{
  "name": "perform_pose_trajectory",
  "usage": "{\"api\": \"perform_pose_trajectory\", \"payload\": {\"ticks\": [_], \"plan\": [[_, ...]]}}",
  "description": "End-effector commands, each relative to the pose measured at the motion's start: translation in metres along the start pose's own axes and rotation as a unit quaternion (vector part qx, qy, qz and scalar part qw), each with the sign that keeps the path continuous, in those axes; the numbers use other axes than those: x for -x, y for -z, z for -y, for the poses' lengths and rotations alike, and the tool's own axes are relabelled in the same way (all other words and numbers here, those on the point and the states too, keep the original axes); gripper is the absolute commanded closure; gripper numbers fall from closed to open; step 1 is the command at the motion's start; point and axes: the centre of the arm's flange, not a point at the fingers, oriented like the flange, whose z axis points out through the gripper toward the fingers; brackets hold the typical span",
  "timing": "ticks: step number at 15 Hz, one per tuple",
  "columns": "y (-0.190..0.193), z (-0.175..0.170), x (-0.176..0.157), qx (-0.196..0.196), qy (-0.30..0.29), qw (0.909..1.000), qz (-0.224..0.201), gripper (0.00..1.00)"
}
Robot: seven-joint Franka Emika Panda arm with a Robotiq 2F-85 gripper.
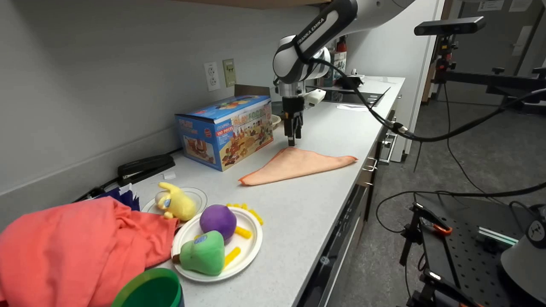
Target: Unfold the peach towel on the countertop.
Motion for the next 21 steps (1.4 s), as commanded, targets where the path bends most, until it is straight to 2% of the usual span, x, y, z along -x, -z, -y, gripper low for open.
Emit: {"api": "perform_pose_trajectory", "payload": {"ticks": [1,2,4,5,6,7,8,10,11,12,13,15,18,19,20,21], "plan": [[-0.008,0.002,-0.009,-0.004,0.000,1.0000,-0.001,0.19],[-0.010,0.003,-0.010,-0.004,0.000,1.0000,0.000,0.33],[-0.012,0.004,-0.013,-0.005,0.001,1.0000,0.001,0.28],[-0.012,0.004,-0.013,-0.005,0.001,1.0000,0.001,0.32],[-0.011,0.003,-0.015,-0.005,0.000,1.0000,-0.001,0.31],[-0.010,0.003,-0.015,-0.005,0.000,1.0000,-0.002,0.41],[-0.009,0.002,-0.016,-0.005,0.001,1.0000,-0.003,0.43],[-0.008,0.002,-0.017,-0.003,0.001,1.0000,-0.004,0.52],[-0.007,0.002,-0.018,-0.003,0.001,1.0000,-0.004,0.53],[-0.007,0.002,-0.018,-0.003,0.001,1.0000,-0.005,0.61],[-0.006,0.002,-0.018,-0.003,0.001,1.0000,-0.005,0.65],[-0.005,0.001,-0.019,-0.003,0.002,1.0000,-0.004,0.86],[-0.007,0.002,-0.019,-0.003,0.005,1.0000,0.000,0.96],[-0.008,0.003,-0.020,-0.004,0.006,1.0000,0.002,0.89],[-0.009,0.003,-0.020,-0.003,0.006,1.0000,0.003,0.70],[-0.009,0.004,-0.020,-0.004,0.006,1.0000,0.003,0.66]]}}
